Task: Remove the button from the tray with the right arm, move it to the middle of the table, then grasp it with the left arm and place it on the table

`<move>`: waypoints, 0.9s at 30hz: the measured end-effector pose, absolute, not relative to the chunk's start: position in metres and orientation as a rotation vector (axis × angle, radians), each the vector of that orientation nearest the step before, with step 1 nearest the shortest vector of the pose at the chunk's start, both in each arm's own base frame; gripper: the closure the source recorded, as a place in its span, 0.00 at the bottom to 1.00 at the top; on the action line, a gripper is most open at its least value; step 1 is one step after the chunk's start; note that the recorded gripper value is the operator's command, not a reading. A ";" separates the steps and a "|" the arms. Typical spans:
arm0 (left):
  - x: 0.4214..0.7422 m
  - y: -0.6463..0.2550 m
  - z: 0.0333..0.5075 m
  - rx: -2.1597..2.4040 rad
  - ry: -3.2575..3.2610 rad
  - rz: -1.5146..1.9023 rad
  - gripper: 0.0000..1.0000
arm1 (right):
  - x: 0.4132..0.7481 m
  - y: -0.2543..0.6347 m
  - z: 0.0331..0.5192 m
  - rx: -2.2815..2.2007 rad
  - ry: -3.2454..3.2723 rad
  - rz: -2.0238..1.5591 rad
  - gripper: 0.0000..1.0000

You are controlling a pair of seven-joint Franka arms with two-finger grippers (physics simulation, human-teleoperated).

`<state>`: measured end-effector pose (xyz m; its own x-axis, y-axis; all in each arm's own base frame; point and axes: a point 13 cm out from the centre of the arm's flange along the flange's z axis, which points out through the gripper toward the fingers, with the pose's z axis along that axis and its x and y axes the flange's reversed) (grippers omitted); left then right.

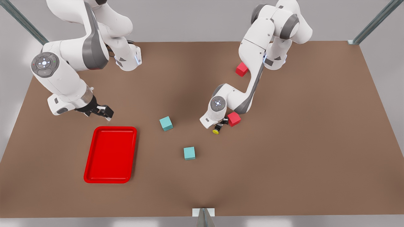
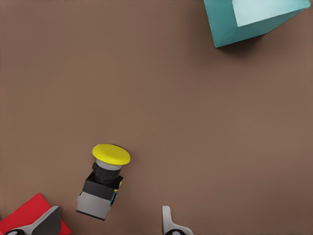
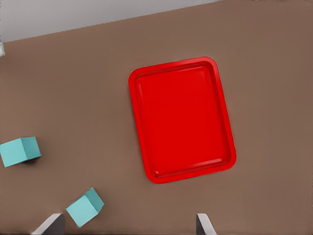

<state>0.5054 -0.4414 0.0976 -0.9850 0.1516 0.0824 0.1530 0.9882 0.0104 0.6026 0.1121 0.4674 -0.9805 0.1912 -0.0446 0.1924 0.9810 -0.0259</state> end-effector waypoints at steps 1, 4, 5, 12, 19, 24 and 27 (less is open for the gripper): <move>0.509 -0.437 0.098 -0.251 -3.053 -0.030 0.00 | 0.603 0.110 0.463 0.273 3.096 -0.050 0.00; 0.512 -0.424 0.086 -0.309 -3.031 -0.057 0.00 | 0.604 0.105 0.453 0.203 3.125 -0.058 0.00; 0.511 -0.422 0.081 -0.332 -3.021 -0.066 0.00 | 0.604 0.104 0.451 0.178 3.131 -0.061 0.00; 0.495 -0.422 0.050 -0.517 -2.949 -0.086 0.00 | 0.604 0.104 0.445 0.034 3.153 -0.068 0.00; 0.489 -0.423 0.042 -0.680 -2.897 -0.069 0.06 | 0.605 0.105 0.442 -0.065 3.158 -0.068 0.00; 0.487 -0.423 0.040 -0.751 -2.870 -0.052 0.27 | 0.605 0.107 0.439 -0.118 3.161 -0.067 0.00; 0.488 -0.421 0.039 -0.782 -2.857 -0.047 0.36 | 0.605 0.108 0.437 -0.144 3.162 -0.067 0.00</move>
<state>0.4880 -0.4209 0.0391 -0.8457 0.5025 0.1799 0.5081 0.8611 -0.0168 0.6049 0.1081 0.4375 -0.9956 -0.0904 0.0267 -0.0914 0.9950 -0.0411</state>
